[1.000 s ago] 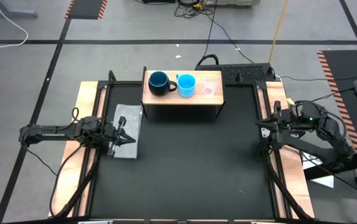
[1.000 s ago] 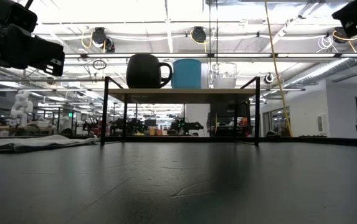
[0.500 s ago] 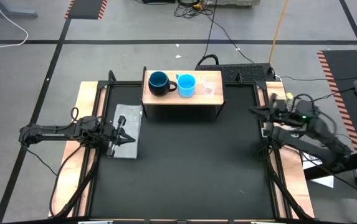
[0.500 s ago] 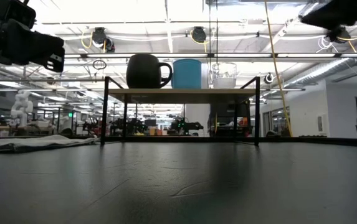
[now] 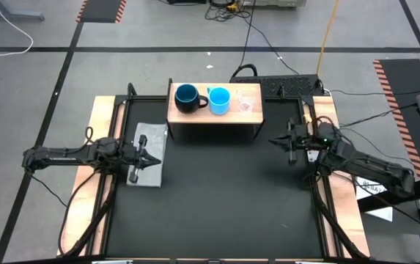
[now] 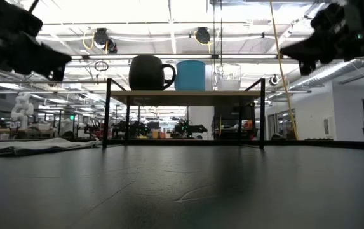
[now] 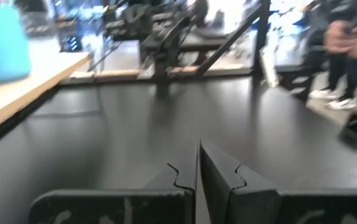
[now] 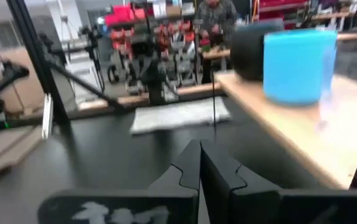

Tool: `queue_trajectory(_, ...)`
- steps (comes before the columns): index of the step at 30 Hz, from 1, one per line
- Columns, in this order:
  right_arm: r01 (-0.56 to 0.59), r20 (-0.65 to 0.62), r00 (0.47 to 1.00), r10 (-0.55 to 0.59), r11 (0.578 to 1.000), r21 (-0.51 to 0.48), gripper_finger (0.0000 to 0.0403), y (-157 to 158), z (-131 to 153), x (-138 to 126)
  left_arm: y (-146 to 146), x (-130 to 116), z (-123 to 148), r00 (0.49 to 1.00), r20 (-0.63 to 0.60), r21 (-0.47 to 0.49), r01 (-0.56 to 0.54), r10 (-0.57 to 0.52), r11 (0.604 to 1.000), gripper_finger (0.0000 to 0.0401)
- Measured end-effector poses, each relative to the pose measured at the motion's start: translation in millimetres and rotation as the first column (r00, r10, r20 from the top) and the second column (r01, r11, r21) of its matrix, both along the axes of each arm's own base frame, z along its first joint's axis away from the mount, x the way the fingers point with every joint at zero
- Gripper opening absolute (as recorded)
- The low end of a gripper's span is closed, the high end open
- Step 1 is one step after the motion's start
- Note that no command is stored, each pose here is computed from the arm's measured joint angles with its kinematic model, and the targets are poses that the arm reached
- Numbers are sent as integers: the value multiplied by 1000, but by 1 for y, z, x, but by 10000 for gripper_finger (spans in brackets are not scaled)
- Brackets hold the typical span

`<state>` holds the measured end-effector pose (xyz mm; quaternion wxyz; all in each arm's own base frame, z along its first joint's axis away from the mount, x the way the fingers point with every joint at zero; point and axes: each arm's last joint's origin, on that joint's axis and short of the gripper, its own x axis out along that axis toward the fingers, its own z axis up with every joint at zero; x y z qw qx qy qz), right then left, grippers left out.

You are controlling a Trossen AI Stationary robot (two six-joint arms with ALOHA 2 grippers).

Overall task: Stack small to large cups/mugs on shelf
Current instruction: Return to Home Position

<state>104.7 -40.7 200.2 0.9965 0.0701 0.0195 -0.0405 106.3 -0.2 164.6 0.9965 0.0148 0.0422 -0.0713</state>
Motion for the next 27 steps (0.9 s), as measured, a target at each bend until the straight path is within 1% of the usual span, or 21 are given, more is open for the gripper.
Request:
queue_trajectory(3,17,-33,999,-18,999,-28,0,-1,-10,0,1,0,-3,999,-31,6,-34,34,999,21)
queue_trajectory(7,14,-66,998,-17,998,-53,0,-1,-22,1,1,0,-1,999,-12,19,-32,32,999,21)
queue_trajectory(13,-3,-114,993,-13,991,-137,0,-1,-42,0,1,0,-1,999,-6,66,-46,46,997,21)
queue_trajectory(17,3,-54,998,-15,975,-223,0,-1,-38,1,4,0,-2,994,-12,100,-111,113,989,21)
queue_trajectory(19,5,-47,999,-17,971,-241,0,-1,-37,1,5,0,-2,988,-10,106,-153,155,982,21)
queue_trajectory(21,2,-62,998,-17,971,-239,0,-1,-39,1,5,0,-2,985,-9,110,-170,172,979,21)
queue_trajectory(24,5,-43,999,-16,969,-248,0,-1,-37,1,5,0,-2,985,-7,121,-168,170,978,21)
queue_trajectory(27,-23,-45,999,14,974,-225,0,0,-37,1,4,1,-6,992,4,146,-123,123,982,21)
